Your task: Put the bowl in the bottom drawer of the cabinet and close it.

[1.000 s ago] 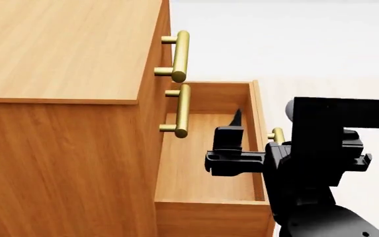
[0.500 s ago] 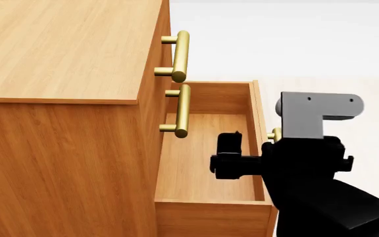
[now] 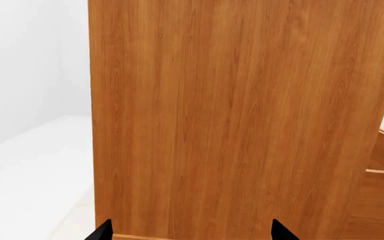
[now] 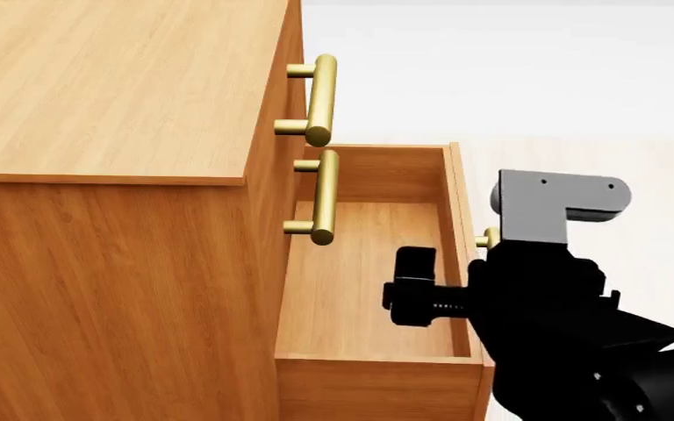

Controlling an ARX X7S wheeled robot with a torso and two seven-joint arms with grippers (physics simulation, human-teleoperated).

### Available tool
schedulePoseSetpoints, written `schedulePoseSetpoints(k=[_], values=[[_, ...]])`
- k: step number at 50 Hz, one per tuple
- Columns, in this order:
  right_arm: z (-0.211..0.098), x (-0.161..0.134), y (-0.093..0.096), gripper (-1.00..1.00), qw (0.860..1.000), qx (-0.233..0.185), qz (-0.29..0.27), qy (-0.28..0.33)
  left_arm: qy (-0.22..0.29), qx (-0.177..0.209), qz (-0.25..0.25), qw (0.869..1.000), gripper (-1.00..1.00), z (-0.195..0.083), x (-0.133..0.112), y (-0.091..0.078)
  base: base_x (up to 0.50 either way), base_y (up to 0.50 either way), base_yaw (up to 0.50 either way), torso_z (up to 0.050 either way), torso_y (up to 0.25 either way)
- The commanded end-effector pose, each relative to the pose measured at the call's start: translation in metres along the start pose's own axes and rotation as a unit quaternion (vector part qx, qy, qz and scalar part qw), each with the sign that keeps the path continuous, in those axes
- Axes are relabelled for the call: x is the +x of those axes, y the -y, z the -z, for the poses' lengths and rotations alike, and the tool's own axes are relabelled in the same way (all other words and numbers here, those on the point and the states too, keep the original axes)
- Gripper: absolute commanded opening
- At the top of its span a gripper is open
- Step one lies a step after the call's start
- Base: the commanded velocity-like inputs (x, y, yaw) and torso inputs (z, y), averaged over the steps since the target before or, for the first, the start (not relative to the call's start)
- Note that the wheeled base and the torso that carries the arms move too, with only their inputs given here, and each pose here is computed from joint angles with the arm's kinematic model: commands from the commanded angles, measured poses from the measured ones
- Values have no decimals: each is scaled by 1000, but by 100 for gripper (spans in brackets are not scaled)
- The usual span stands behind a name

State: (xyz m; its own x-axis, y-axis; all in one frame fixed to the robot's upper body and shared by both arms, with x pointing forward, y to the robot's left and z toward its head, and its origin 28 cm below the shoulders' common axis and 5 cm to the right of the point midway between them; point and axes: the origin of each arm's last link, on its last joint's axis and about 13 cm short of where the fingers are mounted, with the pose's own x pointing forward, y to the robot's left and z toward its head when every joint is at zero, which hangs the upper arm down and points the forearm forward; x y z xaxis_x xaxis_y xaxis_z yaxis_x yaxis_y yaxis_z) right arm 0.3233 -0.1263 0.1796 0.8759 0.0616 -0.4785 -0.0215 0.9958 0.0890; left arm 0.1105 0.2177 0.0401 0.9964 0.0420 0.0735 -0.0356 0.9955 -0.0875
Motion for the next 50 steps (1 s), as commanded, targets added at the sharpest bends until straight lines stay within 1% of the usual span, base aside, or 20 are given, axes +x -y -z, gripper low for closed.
schedulePoseSetpoints(k=[1,2,3,7,14,21,29,35,50], values=[[5,9,4,100,1000,-2,10,-29,0,0,-1,1000,100,0,0,0,0,0,0,0,0],[5,10,6,100,999,-2,15,-34,0,-1,0,1000,100,-1,0,0,0,0,0,0,0],[6,11,7,100,999,6,19,-46,0,0,0,1000,100,-1,0,0,0,0,0,0,0],[8,12,8,100,999,-4,22,-46,0,0,-1,1000,100,0,0,0,0,0,0,0,0],[15,19,11,100,997,-1,29,-66,0,-1,-1,1000,100,0,0,0,0,0,0,0,0],[21,25,15,100,997,-7,35,-73,0,-1,-1,1000,100,0,0,0,0,0,0,0,0],[23,28,18,100,996,-13,44,-71,0,-1,-1,1000,100,1,0,0,0,0,0,0,0],[23,30,24,100,995,-19,77,-54,0,0,-1,1000,100,1,0,0,0,0,0,0,0],[32,38,33,100,992,-25,111,-59,1,-1,-1,1000,100,-1,-1,0,0,0,0,0,0]])
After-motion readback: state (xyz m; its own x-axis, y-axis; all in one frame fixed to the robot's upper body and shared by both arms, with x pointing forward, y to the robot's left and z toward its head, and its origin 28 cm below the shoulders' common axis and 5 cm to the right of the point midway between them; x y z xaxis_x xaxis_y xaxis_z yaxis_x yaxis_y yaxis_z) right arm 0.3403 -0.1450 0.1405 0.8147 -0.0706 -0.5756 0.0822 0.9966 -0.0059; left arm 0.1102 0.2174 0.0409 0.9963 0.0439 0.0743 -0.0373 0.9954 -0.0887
